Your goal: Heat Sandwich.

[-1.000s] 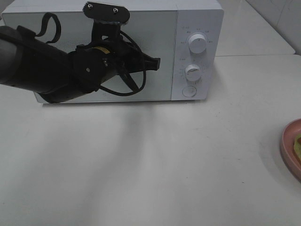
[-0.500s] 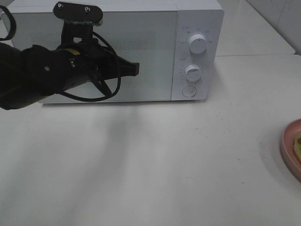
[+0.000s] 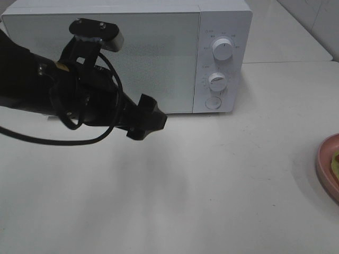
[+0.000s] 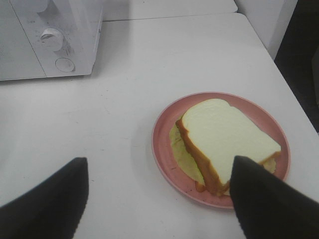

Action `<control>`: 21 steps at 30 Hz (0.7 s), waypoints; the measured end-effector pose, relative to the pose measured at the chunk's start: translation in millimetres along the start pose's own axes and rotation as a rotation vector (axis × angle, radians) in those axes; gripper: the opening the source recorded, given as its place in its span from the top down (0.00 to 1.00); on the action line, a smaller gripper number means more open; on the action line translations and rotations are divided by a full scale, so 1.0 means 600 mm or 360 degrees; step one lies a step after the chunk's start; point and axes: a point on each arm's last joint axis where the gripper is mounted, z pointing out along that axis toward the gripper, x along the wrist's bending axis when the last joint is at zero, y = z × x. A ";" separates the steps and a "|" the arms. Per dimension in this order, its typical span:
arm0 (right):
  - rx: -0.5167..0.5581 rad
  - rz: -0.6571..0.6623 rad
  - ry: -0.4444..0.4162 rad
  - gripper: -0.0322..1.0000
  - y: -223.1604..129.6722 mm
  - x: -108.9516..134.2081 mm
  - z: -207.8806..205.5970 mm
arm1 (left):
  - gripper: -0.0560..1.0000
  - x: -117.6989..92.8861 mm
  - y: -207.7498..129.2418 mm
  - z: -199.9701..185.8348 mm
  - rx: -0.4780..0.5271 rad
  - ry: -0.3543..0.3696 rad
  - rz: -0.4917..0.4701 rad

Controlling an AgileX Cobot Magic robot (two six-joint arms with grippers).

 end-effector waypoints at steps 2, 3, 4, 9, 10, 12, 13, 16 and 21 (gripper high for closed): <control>0.0000 0.0000 0.0000 0.23 0.000 0.000 0.000 | 0.03 -0.003 -0.003 -0.004 0.0042 -0.0031 0.0034; 0.0000 0.0000 0.0000 0.23 0.000 0.000 0.000 | 0.03 -0.006 -0.006 -0.008 0.0084 -0.0060 0.0059; 0.0000 0.0000 0.0000 0.23 0.000 0.000 0.000 | 0.03 -0.009 -0.010 -0.017 0.0155 -0.0102 0.0099; 0.0000 0.0000 0.0000 0.23 0.000 0.000 0.000 | 0.03 0.016 -0.025 -0.043 0.0374 -0.0133 -0.0026; 0.0000 0.0000 0.0000 0.23 0.000 0.000 0.000 | 0.03 0.016 -0.025 -0.043 0.0374 -0.0133 -0.0026; 0.0000 0.0000 0.0000 0.23 0.000 0.000 0.000 | 0.03 0.038 -0.034 -0.056 0.0477 -0.0105 -0.0108; 0.0000 0.0000 0.0000 0.23 0.000 0.000 0.000 | 0.03 0.061 -0.040 -0.071 0.0552 -0.0065 -0.0190; 0.0000 0.0000 0.0000 0.23 0.000 0.000 0.000 | 0.03 0.084 -0.045 -0.091 0.0603 -0.0015 -0.0249; 0.0000 0.0000 0.0000 0.23 0.000 0.000 0.000 | 0.03 0.139 -0.054 -0.170 0.0618 0.0114 -0.0455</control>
